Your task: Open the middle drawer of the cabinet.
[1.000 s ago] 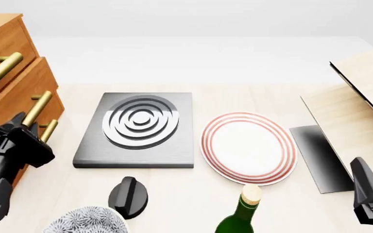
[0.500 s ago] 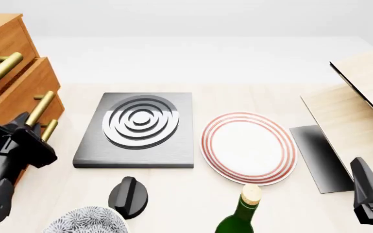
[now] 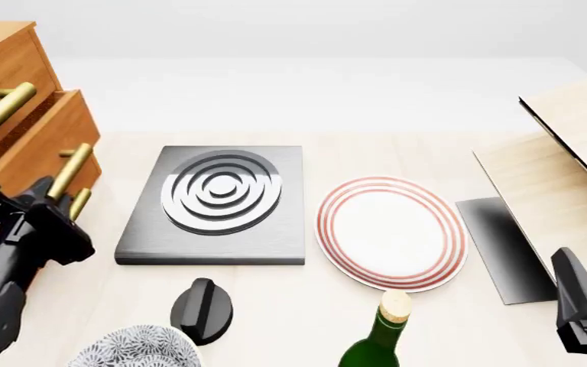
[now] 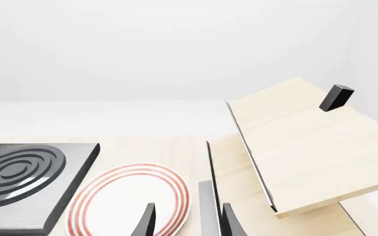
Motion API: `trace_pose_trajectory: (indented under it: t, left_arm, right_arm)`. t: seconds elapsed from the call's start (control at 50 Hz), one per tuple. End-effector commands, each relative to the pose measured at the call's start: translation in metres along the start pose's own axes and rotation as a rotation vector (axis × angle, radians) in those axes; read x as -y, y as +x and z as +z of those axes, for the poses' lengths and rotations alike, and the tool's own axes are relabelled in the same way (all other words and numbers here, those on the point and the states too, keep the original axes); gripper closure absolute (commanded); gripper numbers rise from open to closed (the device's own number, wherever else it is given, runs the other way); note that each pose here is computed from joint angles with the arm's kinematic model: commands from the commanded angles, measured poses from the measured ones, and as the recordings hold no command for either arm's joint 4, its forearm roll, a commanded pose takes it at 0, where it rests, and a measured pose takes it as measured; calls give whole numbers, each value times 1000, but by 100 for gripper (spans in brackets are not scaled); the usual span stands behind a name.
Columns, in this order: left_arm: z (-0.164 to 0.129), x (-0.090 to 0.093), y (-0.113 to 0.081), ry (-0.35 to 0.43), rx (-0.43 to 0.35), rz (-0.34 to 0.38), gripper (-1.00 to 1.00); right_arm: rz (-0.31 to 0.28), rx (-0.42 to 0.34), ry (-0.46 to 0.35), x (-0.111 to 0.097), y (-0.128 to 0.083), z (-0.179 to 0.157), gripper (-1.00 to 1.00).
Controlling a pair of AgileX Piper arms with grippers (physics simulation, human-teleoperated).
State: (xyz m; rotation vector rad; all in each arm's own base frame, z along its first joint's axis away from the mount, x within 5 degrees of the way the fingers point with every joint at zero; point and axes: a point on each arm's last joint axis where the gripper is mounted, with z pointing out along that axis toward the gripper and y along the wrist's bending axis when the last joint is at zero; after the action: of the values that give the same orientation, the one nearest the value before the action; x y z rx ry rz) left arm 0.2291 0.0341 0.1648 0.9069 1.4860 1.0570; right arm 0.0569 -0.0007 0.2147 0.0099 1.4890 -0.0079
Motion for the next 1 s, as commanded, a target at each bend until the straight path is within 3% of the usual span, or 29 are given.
trace_pose_trajectory:
  t: [0.02, 1.0]
  left_arm:
    - [-2, 5, -9, 22, 41, 10, 100]
    - [-8, 9, -22, 42, 103, 44, 100]
  right_arm:
    - [-1, 1, -3, 0, 0, 0, -100]
    - [-1, 1, -4, 0, 0, 0, -100]
